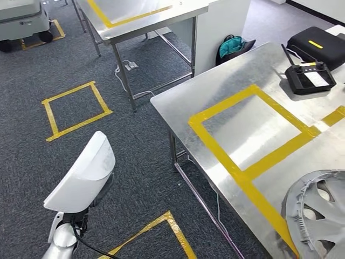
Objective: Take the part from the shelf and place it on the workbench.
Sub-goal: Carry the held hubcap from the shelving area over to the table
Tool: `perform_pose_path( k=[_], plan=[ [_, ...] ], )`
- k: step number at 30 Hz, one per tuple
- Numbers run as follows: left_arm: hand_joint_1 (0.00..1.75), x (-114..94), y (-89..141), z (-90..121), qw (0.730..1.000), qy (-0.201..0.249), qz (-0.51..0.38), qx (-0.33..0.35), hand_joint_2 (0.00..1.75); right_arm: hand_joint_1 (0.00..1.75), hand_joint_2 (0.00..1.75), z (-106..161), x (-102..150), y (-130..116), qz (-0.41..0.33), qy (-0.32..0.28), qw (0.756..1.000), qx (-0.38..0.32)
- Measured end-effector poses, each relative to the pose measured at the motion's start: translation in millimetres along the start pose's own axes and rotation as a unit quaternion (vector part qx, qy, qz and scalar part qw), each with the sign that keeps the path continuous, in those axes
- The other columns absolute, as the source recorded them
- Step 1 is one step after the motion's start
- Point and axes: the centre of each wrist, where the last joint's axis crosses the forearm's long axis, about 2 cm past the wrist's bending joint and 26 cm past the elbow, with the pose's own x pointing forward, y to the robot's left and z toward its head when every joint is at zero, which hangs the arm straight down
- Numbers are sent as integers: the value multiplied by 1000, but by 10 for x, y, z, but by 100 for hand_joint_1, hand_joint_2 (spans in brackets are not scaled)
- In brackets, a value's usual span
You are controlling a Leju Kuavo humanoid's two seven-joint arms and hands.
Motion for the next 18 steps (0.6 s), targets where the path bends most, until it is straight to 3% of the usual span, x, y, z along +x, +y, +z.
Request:
perform_pose_path(
  k=[18],
  plan=[
    [175,-130,-10,-337,998,21,-47,-45,175,0,175,-52,54,-75,26,-16,999,11]
  ],
)
